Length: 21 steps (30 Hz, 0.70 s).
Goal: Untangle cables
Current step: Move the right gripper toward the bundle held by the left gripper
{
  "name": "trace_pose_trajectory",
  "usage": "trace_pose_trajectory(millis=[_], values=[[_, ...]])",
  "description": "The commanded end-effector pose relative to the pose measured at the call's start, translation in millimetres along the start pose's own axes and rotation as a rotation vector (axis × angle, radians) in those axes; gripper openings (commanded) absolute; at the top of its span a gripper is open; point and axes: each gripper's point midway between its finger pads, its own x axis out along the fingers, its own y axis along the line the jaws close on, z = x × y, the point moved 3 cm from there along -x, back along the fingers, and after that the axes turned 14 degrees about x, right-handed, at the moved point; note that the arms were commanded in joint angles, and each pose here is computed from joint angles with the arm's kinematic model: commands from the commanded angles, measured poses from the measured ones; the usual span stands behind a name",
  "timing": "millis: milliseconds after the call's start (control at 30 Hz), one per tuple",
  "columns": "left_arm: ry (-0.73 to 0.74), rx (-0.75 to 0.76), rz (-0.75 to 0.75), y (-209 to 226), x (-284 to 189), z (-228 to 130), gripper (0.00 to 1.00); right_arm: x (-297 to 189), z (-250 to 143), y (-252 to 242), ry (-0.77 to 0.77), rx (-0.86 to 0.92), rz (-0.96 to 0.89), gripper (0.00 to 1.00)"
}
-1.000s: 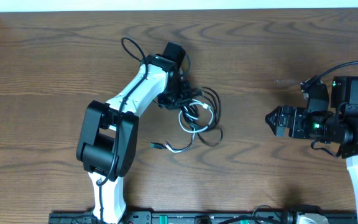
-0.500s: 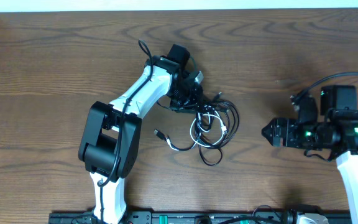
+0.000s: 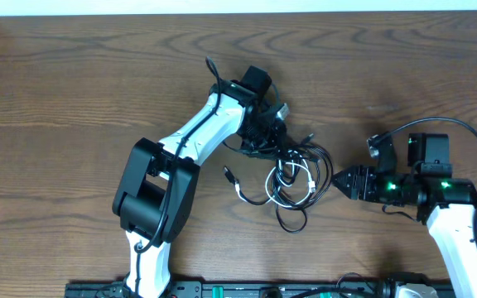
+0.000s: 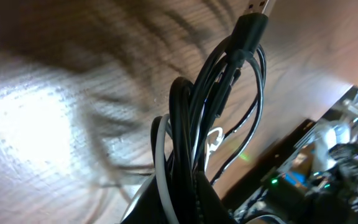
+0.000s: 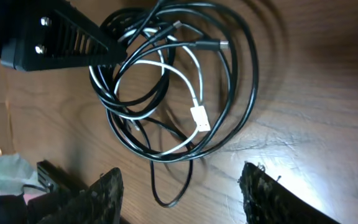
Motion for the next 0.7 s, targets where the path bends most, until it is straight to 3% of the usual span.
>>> trace_pose_trajectory(millis=[0,367,667], values=[[0.014,-0.186,-0.022,-2.1,0.6,-3.0,0.08,7.6,-7.5,4.5,0.030,-0.007,0.059,0.58],[0.047,-0.633,0.026,1.3,1.6,-12.7,0.08,28.4,-14.8,35.9,0.034,-0.214,0.099,0.73],[0.055,-0.693,0.041,-3.3,6.6,-15.0,0.08,42.3,-24.4,51.3,0.027,-0.341,0.069,0.77]])
